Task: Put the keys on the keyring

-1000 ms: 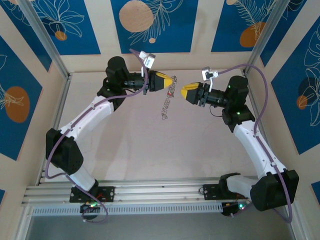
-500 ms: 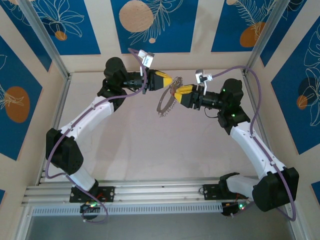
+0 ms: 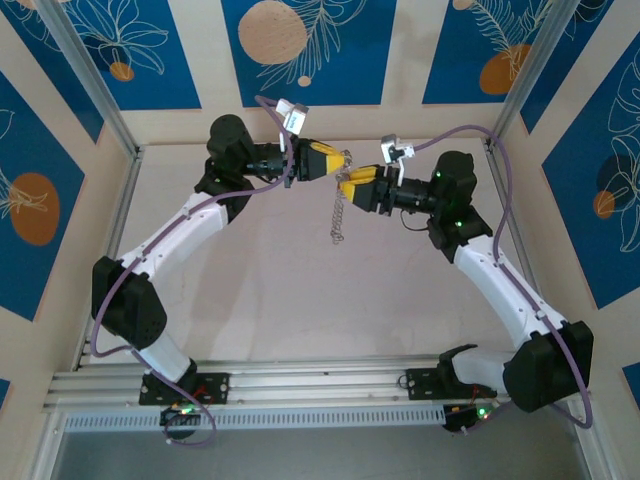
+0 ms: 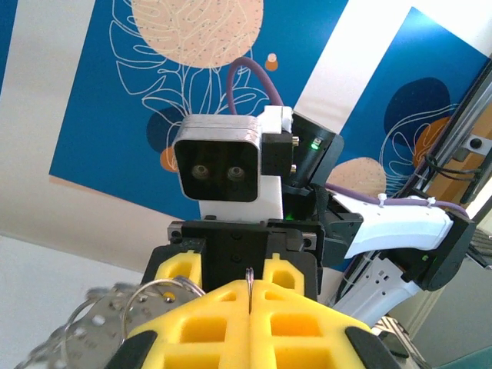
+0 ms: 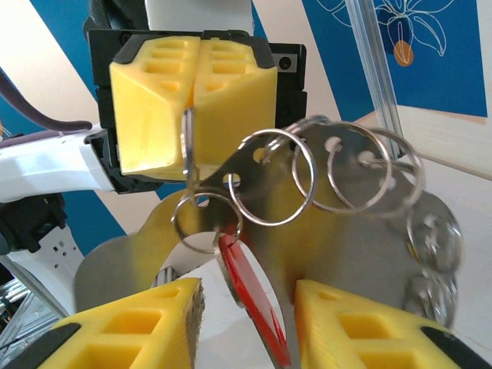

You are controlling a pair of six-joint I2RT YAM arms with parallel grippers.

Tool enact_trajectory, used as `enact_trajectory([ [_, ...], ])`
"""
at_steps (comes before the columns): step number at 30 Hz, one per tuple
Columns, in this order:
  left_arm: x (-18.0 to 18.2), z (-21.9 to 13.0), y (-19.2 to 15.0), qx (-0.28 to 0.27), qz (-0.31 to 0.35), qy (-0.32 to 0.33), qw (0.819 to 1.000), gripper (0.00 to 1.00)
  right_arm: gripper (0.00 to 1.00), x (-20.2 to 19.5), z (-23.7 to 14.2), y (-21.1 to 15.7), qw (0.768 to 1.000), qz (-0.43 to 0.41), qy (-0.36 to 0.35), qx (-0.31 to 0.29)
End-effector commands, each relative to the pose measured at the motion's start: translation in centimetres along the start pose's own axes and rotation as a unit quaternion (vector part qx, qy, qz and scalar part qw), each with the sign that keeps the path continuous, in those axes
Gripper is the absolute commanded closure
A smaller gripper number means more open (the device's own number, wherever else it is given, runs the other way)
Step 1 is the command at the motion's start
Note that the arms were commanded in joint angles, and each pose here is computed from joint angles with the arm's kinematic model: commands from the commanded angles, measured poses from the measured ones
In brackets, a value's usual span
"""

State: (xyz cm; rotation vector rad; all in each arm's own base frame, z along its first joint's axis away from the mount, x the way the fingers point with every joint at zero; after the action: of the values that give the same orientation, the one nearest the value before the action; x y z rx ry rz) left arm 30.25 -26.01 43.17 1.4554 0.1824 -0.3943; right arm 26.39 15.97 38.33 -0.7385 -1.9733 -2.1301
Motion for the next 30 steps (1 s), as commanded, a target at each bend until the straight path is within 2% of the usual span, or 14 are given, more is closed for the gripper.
enact_trajectory([
  [1,-0.4,0.3,0.1,-0.002,0.017,-0.017,1.0,1.0,0.66,0.4,0.5,0.9,1.0,-0.02,0.004,-0.005],
  [3,-0.4,0.3,0.0,-0.003,0.017,-0.016,1.0,1.0,0.71,0.3,0.6,0.8,1.0,-0.019,0.005,-0.003],
  [9,-0.3,0.3,0.0,-0.004,0.017,-0.014,1.0,1.0,1.0,0.6,0.4,0.5,1.0,-0.019,0.001,0.003],
  [30,-0.3,-0.2,-0.8,0.012,0.033,0.027,0.999,1.0,1.0,2.3,-2.2,1.7,0.997,-0.011,-0.063,0.049],
])
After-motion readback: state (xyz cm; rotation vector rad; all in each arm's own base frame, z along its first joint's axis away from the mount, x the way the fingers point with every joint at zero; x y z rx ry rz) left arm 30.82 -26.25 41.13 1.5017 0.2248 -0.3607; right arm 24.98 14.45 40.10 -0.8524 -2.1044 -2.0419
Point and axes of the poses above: each hand's point on the last joint's axis, 136 mm out from that joint toward the fingers, its own z axis out along the fingers, its own x axis along the line the jaws close on, y = z × x, the point moved 9 cm from there along -z, back along the fingers, and after that the axes turned 3 degrees about z, right-handed, at the moved point
